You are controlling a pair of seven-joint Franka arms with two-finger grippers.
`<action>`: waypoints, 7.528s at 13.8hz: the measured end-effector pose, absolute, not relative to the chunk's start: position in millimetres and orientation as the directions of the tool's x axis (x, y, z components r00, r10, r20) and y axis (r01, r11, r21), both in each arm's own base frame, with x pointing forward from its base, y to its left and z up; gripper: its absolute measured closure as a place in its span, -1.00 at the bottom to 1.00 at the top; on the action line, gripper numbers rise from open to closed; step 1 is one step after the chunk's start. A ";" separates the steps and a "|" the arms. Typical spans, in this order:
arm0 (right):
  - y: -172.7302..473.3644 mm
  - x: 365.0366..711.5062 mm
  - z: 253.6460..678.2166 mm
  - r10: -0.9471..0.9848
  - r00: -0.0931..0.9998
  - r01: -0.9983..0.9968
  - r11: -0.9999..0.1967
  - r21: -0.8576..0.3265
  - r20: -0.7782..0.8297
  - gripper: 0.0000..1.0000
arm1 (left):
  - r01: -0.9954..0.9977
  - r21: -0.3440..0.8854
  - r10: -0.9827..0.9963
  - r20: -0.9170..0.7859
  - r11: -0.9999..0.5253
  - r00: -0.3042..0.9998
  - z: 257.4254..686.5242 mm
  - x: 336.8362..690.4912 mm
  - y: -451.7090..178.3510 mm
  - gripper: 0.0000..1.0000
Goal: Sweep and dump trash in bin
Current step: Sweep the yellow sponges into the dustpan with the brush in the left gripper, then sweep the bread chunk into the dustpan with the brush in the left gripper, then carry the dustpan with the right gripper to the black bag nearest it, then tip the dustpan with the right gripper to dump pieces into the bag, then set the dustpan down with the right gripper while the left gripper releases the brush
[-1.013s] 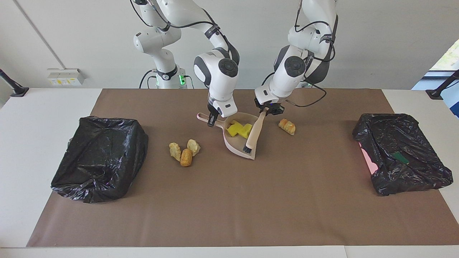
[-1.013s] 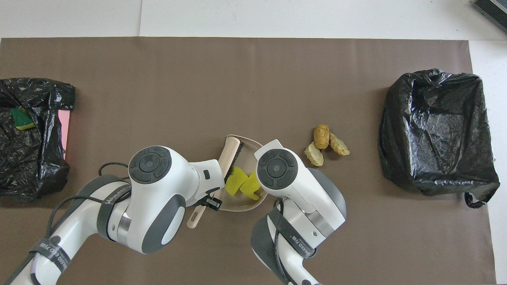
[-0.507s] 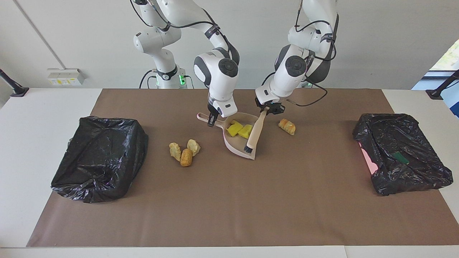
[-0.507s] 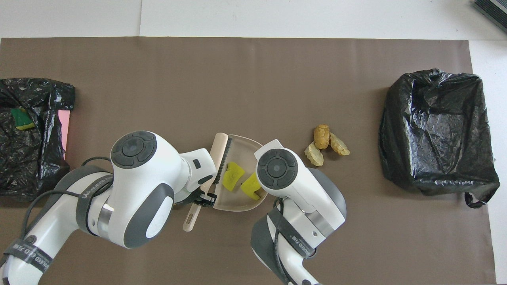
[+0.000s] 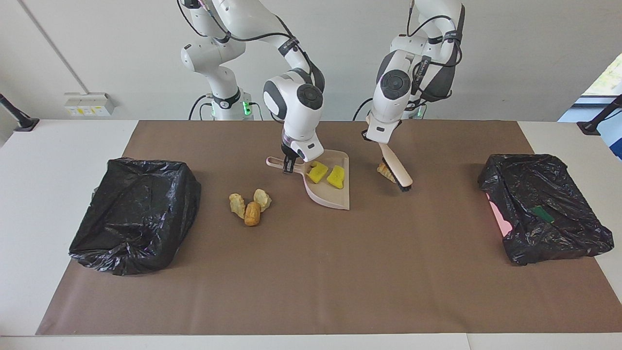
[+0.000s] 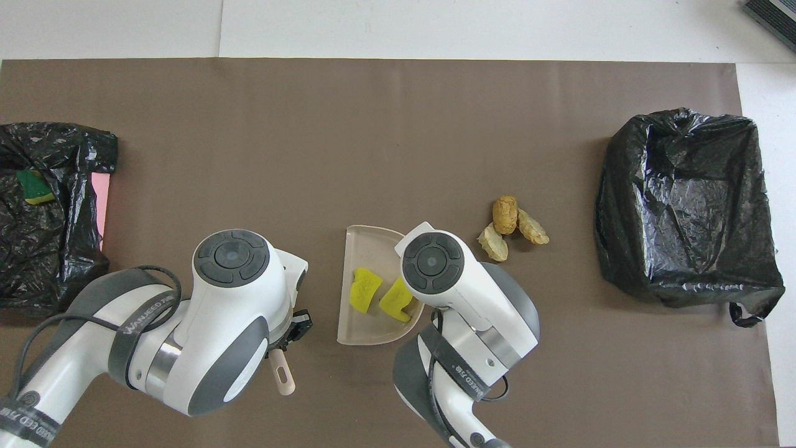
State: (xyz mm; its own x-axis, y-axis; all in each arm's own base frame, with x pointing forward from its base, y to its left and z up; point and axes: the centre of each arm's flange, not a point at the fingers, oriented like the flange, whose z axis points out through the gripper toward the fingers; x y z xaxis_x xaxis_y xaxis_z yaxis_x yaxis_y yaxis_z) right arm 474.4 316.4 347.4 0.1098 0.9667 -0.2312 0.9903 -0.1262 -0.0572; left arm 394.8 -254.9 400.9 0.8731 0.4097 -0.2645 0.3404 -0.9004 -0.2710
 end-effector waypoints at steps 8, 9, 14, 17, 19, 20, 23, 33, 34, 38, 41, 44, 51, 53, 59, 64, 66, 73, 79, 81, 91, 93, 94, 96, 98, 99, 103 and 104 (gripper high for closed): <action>316.5 474.5 347.5 0.967 0.110 0.990 -0.126 -0.056 -0.230 0.37 | 0.486 -0.226 0.534 -0.277 -0.844 0.799 359.4 346.7 -233.6 0.46; 316.5 474.5 347.5 0.967 0.110 0.990 -0.126 -0.056 -0.230 0.37 | 0.503 -0.201 0.541 -0.277 -0.841 0.794 356.4 348.0 -236.3 0.46; 316.5 474.5 347.5 0.967 0.110 0.990 -0.126 -0.056 -0.230 0.37 | 0.433 -0.028 0.424 -0.266 -0.901 0.866 351.6 345.7 -275.5 0.46; 316.5 474.5 347.6 0.967 0.110 0.990 -0.126 -0.056 -0.230 0.37 | 0.215 0.048 0.195 -0.261 -0.975 0.945 352.9 328.8 -300.5 0.46; 316.5 474.5 347.6 0.967 0.110 0.990 -0.126 -0.056 -0.230 0.37 | 0.084 0.090 0.058 -0.257 -0.992 0.965 354.7 317.4 -314.9 0.46; 316.5 474.5 347.6 0.967 0.110 0.990 -0.126 -0.056 -0.230 0.37 | 0.037 0.103 0.010 -0.250 -0.994 0.968 356.9 313.1 -321.6 0.46; 316.5 474.6 347.6 0.967 0.110 0.990 -0.126 -0.056 -0.230 0.37 | -0.050 0.138 -0.080 -0.223 -0.989 0.972 368.4 312.0 -334.4 0.46; 319.4 477.4 345.9 0.971 0.110 0.992 -0.121 -0.039 -0.212 0.37 | -0.070 -0.023 -0.062 -0.264 -0.997 0.962 363.9 342.8 -292.9 0.46; 319.4 477.4 345.9 0.971 0.113 0.992 -0.124 -0.039 -0.212 0.37 | -0.068 -0.028 -0.058 -0.263 -0.997 0.963 364.5 344.0 -291.7 0.46; 317.4 481.1 351.6 0.969 0.132 0.990 -0.141 -0.030 -0.208 0.37 | -0.035 -0.026 -0.028 -0.228 -0.999 0.973 380.9 364.0 -282.6 0.46; 295.0 490.8 377.4 0.961 0.178 0.982 -0.188 -0.029 -0.213 0.37 | -0.024 -0.032 -0.017 -0.211 -0.999 0.977 391.3 372.3 -277.1 0.46; 247.4 501.7 426.1 0.950 0.235 0.970 -0.244 -0.021 -0.204 0.37 | -0.025 -0.027 -0.019 -0.201 -0.999 0.979 393.9 371.8 -278.8 0.46; 53.6 517.1 536.9 0.930 0.332 0.942 -0.337 -0.006 -0.156 0.37 | -0.047 -0.032 -0.041 -0.187 -0.998 0.981 398.9 349.8 -305.4 0.46; -18.5 520.1 543.8 0.917 0.371 0.927 -0.376 -0.007 -0.148 0.37 | -0.014 -0.047 -0.006 -0.173 -0.999 0.985 404.6 320.9 -334.2 0.46; -185.1 519.1 538.5 0.876 0.429 0.903 -0.412 0.121 -0.220 0.37 | 0.008 -0.086 0.020 -0.144 -0.996 0.989 404.0 217.3 -403.9 0.46; -230.7 529.1 525.1 0.838 0.263 0.965 -0.221 0.144 -0.478 0.37 | -0.074 -0.057 -0.067 -0.118 -0.996 0.991 379.7 157.4 -422.7 0.46; -226.3 536.6 526.6 0.809 0.184 0.982 -0.129 0.136 -0.558 0.37 | -0.061 -0.057 -0.054 -0.116 -0.997 0.992 374.3 155.1 -420.4 0.46; -174.5 567.8 522.1 0.618 -0.119 0.985 0.171 -0.015 -0.778 0.37 | -0.050 -0.061 -0.043 -0.115 -0.997 0.992 360.2 154.0 -411.4 0.46; -151.7 573.6 536.8 0.490 -0.202 0.966 0.240 -0.091 -0.848 0.37 | -0.061 -0.064 -0.054 -0.115 -0.996 0.992 355.8 148.0 -410.9 0.46; -130.3 570.5 558.8 0.457 -0.202 0.970 0.216 -0.113 -0.866 0.37 | -0.065 -0.075 -0.056 -0.117 -0.995 0.992 347.3 135.6 -413.0 0.46; 40.5 548.0 580.5 0.656 0.105 0.991 -0.007 0.133 -0.747 0.37 | -0.012 -0.023 -0.008 -0.180 -1.000 0.984 330.4 132.4 -424.1 0.46; 67.8 543.1 570.2 0.732 0.255 0.965 -0.147 0.219 -0.632 0.37 | -0.024 -0.026 -0.018 -0.183 -0.999 0.983 327.8 132.4 -424.1 0.46; 80.4 541.8 566.1 0.753 0.332 0.942 -0.228 0.247 -0.569 0.37 | -0.031 -0.029 -0.025 -0.186 -0.999 0.982 325.4 132.7 -423.8 0.42; 109.4 543.5 557.4 0.758 0.453 0.890 -0.358 0.282 -0.469 0.37 | -0.030 -0.034 -0.023 -0.190 -0.999 0.981 321.8 137.3 -422.7 0.16; 148.4 544.4 537.3 0.720 0.568 0.823 -0.479 0.307 -0.399 0.37 | -0.002 -0.017 0.001 -0.187 -1.000 0.982 329.4 152.6 -424.2 -0.23; 168.0 544.7 525.5 0.687 0.629 0.777 -0.546 0.312 -0.363 0.37 | 0.022 -0.005 0.023 -0.185 -1.000 0.982 338.9 166.7 -425.8 -0.49; 233.1 565.5 485.4 0.444 0.871 0.488 -0.828 0.276 -0.209 0.37 | 0.024 0.006 0.022 -0.210 -1.000 0.978 385.9 237.2 -416.6 -1.00; 247.2 575.6 475.4 0.365 0.915 0.399 -0.881 0.254 -0.169 0.37 | 0.005 0.005 0.004 -0.203 -1.000 0.979 391.9 256.1 -407.3 -1.00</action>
State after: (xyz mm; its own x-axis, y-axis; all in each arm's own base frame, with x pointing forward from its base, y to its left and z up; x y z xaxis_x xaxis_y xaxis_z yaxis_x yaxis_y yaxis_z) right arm 575.6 247.2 475.4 0.9153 0.3655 -0.1691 0.3987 -0.8812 0.2538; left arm 256.1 -407.3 391.9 0.9793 0.0037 -0.2025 0.0048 -1.0000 0.0047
